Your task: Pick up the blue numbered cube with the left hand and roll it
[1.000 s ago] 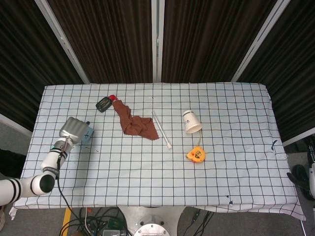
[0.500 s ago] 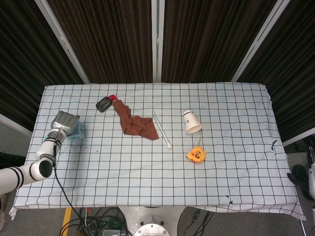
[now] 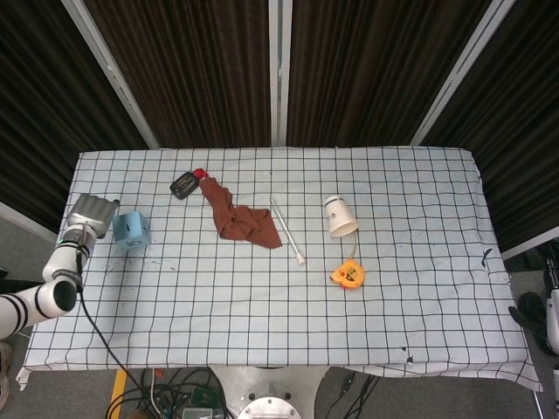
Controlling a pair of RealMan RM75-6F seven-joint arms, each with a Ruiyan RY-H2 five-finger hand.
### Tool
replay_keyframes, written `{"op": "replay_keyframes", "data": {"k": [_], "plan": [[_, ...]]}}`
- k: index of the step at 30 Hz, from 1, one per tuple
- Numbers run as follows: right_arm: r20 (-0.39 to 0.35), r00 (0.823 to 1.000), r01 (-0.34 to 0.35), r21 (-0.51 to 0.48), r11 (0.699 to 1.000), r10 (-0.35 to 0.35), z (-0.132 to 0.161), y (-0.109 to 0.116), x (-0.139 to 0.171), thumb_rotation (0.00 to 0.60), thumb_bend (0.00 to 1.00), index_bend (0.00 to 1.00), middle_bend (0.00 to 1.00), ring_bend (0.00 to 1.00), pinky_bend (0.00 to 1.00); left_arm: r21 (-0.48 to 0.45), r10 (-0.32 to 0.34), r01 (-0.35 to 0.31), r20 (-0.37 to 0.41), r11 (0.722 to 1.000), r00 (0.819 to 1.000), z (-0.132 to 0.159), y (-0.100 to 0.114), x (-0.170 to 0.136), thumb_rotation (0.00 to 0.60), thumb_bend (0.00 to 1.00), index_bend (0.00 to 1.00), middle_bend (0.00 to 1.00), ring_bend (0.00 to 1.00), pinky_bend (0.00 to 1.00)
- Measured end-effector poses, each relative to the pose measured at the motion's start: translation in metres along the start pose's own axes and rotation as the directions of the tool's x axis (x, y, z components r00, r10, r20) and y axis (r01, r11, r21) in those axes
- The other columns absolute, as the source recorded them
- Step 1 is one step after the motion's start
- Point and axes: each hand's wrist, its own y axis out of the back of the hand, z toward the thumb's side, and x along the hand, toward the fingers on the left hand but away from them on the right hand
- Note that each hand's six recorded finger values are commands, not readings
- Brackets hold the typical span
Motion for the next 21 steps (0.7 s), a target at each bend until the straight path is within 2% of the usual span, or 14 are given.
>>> {"op": "replay_keyframes", "data": {"k": [4,16,21], "plan": [[-0.003,1.000,0.001,-0.001,1.000,-0.001,0.001,0.000,0.000,0.600,0.06,0.00,0.00,0.00,0.00,-0.011,-0.034,0.034,-0.003,0.999,0.999,-0.004,-0.008,-0.002,0.600,0.68,0.23,0.83,0.88,0.86],[-0.003,1.000,-0.002,-0.003,1.000,0.002,0.000,-0.001,-0.001,0.600,0.06,0.00,0.00,0.00,0.00,-0.046,-0.049,0.052,0.054,0.998,0.997,0.007,-0.012,-0.011,0.600,0.70,0.31,0.83,0.89,0.87],[-0.003,1.000,-0.005,-0.005,1.000,0.005,-0.001,-0.003,-0.002,0.600,0.06,0.00,0.00,0.00,0.00,-0.051,-0.085,0.088,0.054,0.995,0.995,0.004,-0.016,-0.016,0.600,0.72,0.36,0.83,0.89,0.87]]}}
